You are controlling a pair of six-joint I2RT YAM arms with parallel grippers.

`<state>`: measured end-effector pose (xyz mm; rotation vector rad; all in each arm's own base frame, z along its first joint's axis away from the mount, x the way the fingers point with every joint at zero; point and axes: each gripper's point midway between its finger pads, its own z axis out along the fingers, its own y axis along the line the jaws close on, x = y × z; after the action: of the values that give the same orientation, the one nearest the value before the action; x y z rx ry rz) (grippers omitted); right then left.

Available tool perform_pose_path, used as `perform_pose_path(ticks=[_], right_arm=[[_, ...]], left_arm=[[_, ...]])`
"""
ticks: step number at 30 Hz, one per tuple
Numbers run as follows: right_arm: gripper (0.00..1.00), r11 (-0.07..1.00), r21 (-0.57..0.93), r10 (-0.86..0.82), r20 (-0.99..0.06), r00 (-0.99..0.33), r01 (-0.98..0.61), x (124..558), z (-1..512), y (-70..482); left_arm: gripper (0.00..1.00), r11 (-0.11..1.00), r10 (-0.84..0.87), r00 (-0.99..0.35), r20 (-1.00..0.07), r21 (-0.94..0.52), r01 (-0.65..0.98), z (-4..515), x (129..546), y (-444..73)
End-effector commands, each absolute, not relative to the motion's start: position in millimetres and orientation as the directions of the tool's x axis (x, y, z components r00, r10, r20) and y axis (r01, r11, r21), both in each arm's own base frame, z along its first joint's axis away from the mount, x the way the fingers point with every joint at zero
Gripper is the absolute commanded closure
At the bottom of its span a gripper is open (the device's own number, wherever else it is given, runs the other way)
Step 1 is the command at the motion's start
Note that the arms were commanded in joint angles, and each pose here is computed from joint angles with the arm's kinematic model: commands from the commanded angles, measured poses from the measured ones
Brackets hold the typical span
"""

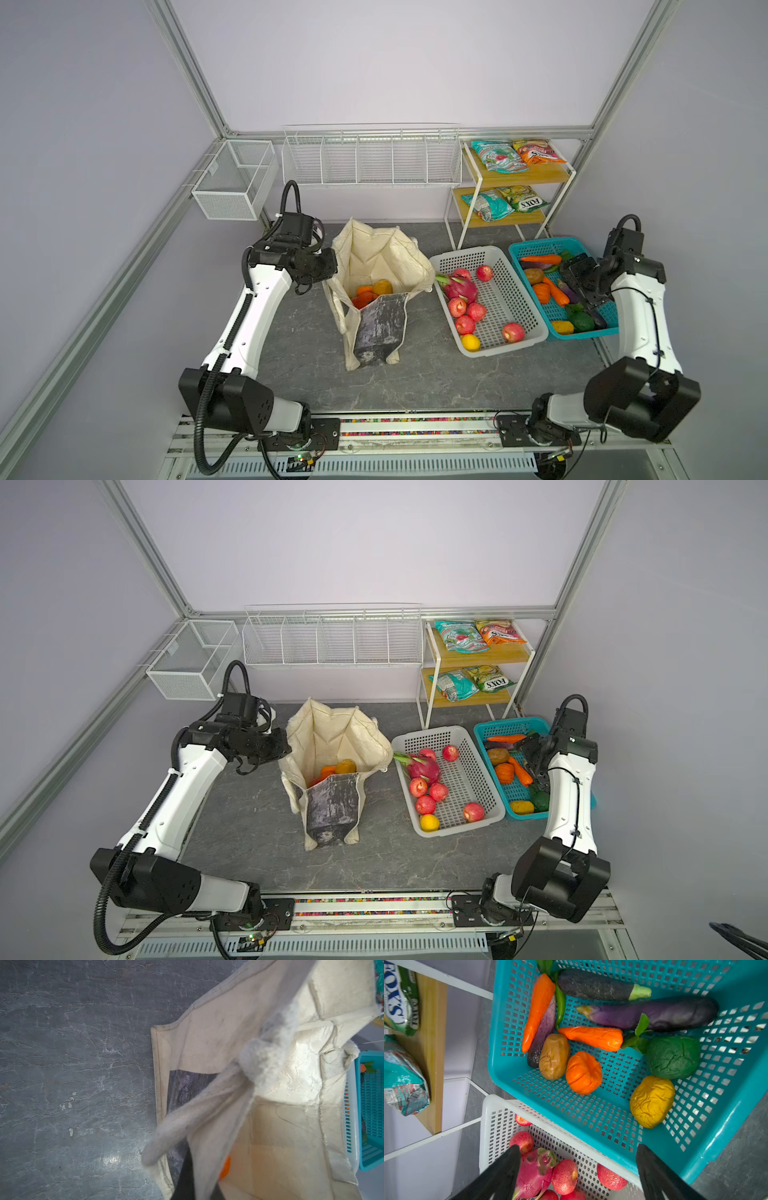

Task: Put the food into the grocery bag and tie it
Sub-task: 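Move the right gripper back over the teal vegetable basket, then lower the right gripper and grasp the orange pumpkin in the teal basket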

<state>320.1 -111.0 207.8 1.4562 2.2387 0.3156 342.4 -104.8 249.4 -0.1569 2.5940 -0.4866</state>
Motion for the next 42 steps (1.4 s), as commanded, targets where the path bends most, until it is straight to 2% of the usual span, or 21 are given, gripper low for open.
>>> perform_pose_path(ticks=[1, 5, 12, 18, 42], right_arm=[[0.1, 0.381, 0.476, 0.925, -0.196, -0.326, 0.793, 331, 203, -110], [0.1, 0.338, 0.456, 0.941, -0.144, -0.307, 0.823, 334, 186, -113], [0.09, 0.226, 0.456, 0.965, 0.014, -0.261, 0.861, 345, 149, -103], [0.08, 0.171, 0.44, 0.968, 0.089, -0.233, 0.881, 352, 124, -99], [0.12, 0.178, 0.405, 0.962, 0.122, -0.246, 0.897, 384, 67, -109]], left_arm=[[1.0, 0.924, -0.198, -0.866, -0.459, -0.382, -0.008, 250, 346, -106], [1.0, 0.92, -0.202, -0.864, -0.46, -0.392, -0.006, 251, 348, -108], [1.0, 0.914, -0.214, -0.863, -0.458, -0.406, -0.012, 251, 348, -110], [1.0, 0.911, -0.226, -0.862, -0.454, -0.412, -0.022, 248, 346, -109], [1.0, 0.917, -0.252, -0.854, -0.455, -0.394, -0.061, 248, 343, -102]])
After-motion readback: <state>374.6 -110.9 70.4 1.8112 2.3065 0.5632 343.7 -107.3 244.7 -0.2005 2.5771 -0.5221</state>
